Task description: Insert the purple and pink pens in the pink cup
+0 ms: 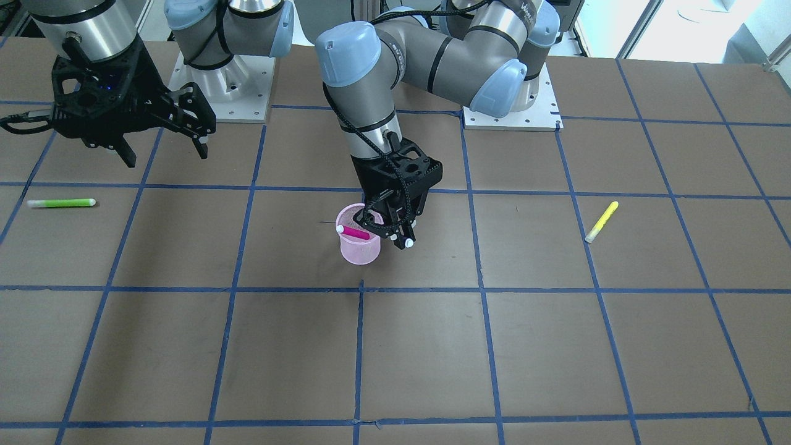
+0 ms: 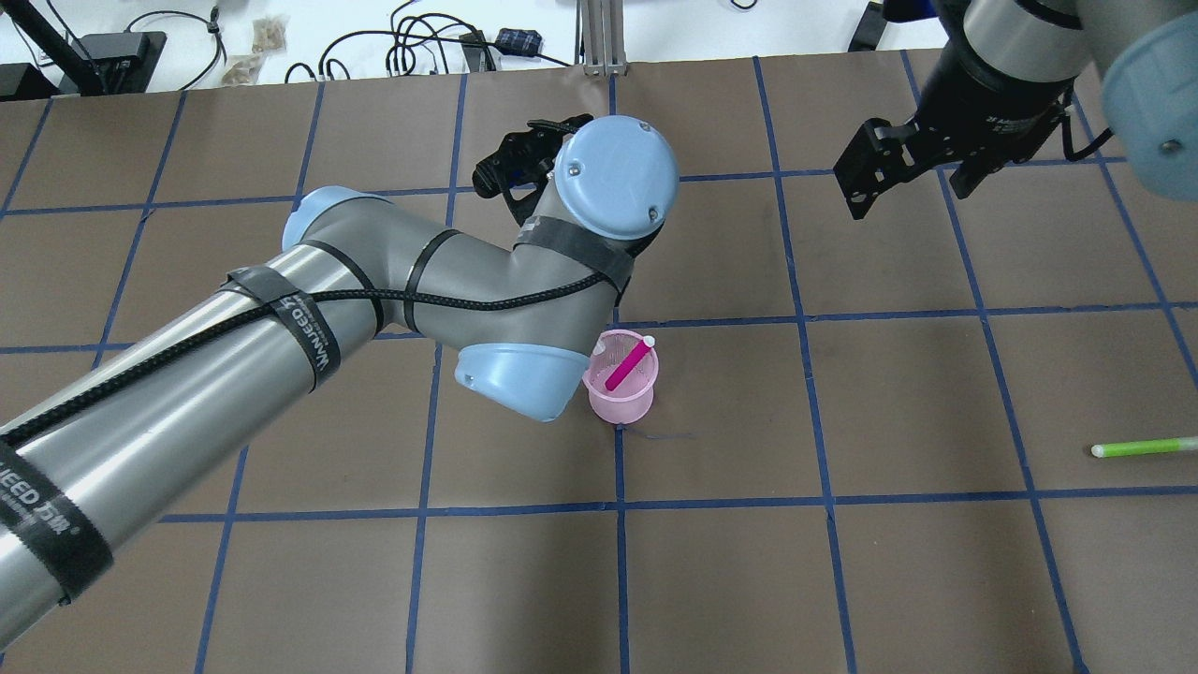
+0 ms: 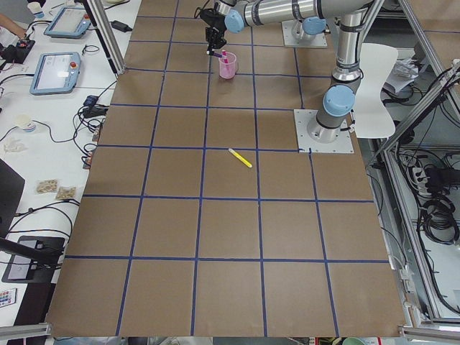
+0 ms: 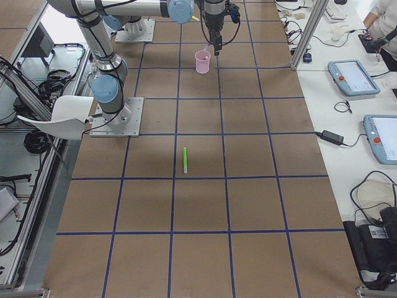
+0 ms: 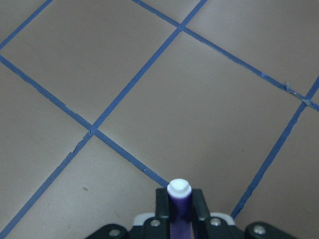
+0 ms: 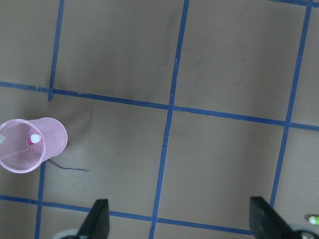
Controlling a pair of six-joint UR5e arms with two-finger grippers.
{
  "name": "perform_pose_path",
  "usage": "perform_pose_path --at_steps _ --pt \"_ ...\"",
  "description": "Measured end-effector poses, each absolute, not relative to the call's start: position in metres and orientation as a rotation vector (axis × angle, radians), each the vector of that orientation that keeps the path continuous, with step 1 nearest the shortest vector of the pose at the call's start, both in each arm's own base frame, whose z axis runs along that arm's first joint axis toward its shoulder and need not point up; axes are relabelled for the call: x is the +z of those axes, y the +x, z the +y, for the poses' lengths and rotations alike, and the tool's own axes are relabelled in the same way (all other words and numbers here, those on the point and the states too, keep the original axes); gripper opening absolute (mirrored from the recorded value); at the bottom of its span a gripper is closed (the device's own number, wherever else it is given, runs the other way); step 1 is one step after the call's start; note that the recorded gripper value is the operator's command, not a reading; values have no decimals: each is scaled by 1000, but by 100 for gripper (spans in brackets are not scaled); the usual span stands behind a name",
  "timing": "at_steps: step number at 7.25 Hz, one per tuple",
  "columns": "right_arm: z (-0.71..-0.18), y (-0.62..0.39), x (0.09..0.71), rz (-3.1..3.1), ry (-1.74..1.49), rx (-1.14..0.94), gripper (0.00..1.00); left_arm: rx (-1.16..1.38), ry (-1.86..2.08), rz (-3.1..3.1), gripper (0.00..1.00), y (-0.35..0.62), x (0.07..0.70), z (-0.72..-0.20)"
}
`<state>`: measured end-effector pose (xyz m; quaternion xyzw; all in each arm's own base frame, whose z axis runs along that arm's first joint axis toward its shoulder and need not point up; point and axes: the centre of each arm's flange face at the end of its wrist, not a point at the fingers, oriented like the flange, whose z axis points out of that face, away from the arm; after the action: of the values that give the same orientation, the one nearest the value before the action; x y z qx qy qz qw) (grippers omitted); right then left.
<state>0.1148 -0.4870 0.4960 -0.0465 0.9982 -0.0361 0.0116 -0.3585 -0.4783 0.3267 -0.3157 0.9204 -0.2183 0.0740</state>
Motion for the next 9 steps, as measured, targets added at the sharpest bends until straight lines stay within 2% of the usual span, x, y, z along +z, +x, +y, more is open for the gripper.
perform_pose_path --at_steps 2,5,6,7,8,9 --pt "-487 115 496 3110 84 -110 100 -689 -994 2768 0 -371 315 -478" --pt "-486 116 495 3104 134 -102 100 -701 -960 2735 0 -384 294 -466" --pt "-486 117 495 3102 134 -102 100 -707 -941 2728 5 -389 289 -462" --pt "-486 117 496 3100 132 -105 100 -711 -929 2727 84 -393 287 -458" --pt "-486 117 496 3099 130 -105 100 -714 -927 2727 100 -395 287 -456" --pt "-486 118 496 3099 128 -104 100 -716 -927 2731 100 -396 288 -455"
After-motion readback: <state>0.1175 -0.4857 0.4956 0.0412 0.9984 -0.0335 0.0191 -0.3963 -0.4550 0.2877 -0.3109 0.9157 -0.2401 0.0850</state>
